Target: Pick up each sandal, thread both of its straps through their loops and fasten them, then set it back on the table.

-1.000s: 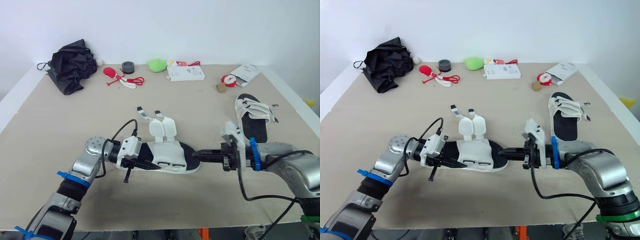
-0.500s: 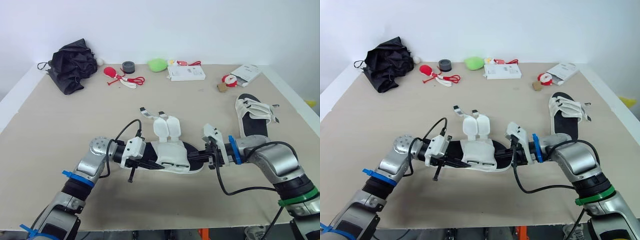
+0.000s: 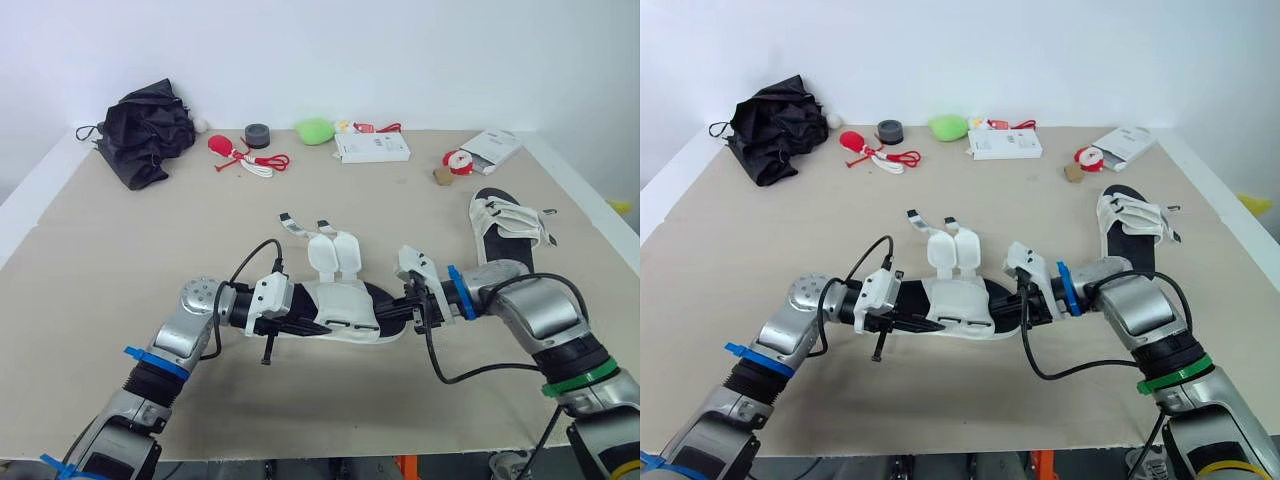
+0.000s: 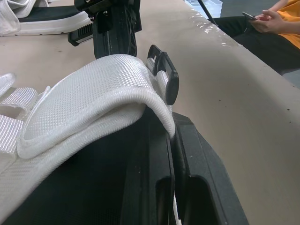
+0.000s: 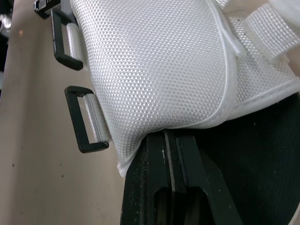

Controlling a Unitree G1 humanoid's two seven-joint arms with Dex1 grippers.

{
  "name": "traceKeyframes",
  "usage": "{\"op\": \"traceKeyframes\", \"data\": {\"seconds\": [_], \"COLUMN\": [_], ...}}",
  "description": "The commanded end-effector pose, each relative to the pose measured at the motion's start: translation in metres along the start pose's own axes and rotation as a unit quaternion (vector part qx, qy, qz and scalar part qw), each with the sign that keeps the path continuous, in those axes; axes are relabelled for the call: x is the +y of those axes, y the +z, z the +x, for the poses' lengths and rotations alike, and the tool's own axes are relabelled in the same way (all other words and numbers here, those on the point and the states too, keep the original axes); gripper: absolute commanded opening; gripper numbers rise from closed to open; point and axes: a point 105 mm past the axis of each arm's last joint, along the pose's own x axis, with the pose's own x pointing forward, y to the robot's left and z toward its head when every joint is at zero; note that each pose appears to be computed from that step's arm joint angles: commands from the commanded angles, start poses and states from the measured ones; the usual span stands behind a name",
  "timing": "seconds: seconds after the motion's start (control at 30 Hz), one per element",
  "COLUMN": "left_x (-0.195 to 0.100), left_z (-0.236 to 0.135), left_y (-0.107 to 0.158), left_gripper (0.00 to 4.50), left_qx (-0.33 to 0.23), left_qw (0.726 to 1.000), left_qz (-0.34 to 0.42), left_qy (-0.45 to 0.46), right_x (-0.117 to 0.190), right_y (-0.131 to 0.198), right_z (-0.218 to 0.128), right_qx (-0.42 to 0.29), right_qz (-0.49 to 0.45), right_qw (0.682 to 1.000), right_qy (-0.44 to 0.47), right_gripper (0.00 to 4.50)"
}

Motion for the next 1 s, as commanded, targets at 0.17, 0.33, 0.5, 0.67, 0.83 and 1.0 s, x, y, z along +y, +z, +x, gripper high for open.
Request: {"op": "traceKeyframes", "data": {"seconds": [0.17,0.33,0.5,0.67,0.83,1.0], "left_x": [-0.002,-0.007,-0.009,-0.016,-0.022,-0.008], "left_z": [0.001,0.000,-0.006,-0.023,-0.062,-0.089], "left_y": [0.004,0.005,0.007,0.018,0.031,0.055], "left_gripper": [0.04,0.04,1.38,3.72,4.46,4.46], "left_qx": [-0.009,-0.009,-0.008,-0.014,0.017,-0.014], "left_qw": [1.000,1.000,0.999,0.997,0.982,0.948], "left_qz": [0.001,-0.008,-0.024,-0.052,-0.178,-0.317], "left_qy": [-0.005,-0.015,-0.022,-0.054,-0.065,-0.028], "right_x": [-0.001,-0.002,-0.002,-0.002,-0.001,0.000], "right_y": [-0.024,-0.025,-0.023,-0.020,-0.020,-0.017], "right_z": [0.006,0.008,0.008,0.009,0.011,0.013], "right_qx": [0.039,0.039,0.033,0.029,0.028,0.022], "right_qz": [0.027,0.027,0.028,0.025,0.023,0.020], "right_qw": [0.999,0.999,0.999,0.999,0.999,0.999], "right_qy": [0.011,0.013,0.013,0.015,0.017,0.021], "right_gripper": [0.00,0.00,0.00,0.00,0.00,0.00]}}
